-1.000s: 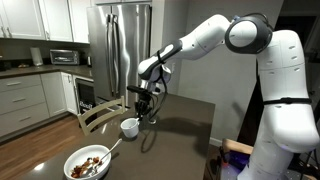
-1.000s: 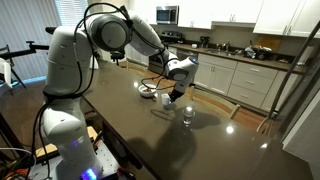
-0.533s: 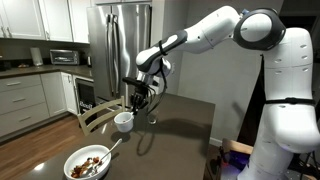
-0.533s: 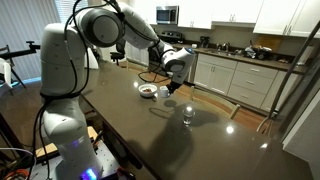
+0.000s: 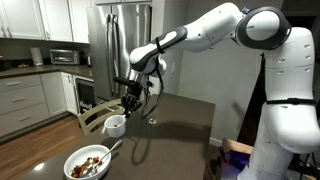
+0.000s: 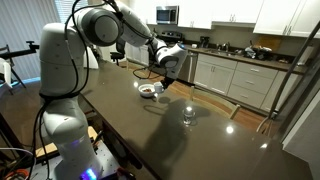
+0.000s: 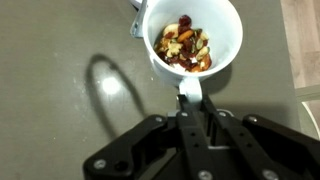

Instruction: Move some of the objects from the white cup and put them in the bowl

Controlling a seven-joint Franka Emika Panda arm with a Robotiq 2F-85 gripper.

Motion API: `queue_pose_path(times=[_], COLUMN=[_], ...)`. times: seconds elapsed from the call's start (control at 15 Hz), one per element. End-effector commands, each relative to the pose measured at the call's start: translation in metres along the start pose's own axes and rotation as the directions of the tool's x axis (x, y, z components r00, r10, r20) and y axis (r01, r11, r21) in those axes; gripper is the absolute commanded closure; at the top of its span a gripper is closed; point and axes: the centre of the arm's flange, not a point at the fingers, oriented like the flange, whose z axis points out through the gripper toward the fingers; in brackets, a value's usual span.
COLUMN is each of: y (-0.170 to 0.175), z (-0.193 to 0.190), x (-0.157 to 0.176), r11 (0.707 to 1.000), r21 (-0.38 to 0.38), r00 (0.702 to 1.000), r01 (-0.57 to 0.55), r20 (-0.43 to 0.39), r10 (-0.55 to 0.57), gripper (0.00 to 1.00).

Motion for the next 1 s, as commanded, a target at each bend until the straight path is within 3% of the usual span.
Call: queue_pose_path(times=[0.0, 0.4, 0.93], y=[-0.005, -0.006, -0.004], z=[-0.007, -0.003, 0.007], x=[-0.018, -0.036, -0.063], r11=[0.998, 0.995, 0.973], r21=[0.023, 0.023, 0.105], r00=[0.998, 0.995, 0.978], r01=[0.050, 0.097, 0.204], r20=[0.026, 0.033, -0.062], r10=[-0.051, -0.097, -0.199], gripper=[0.93, 0.93, 0.93])
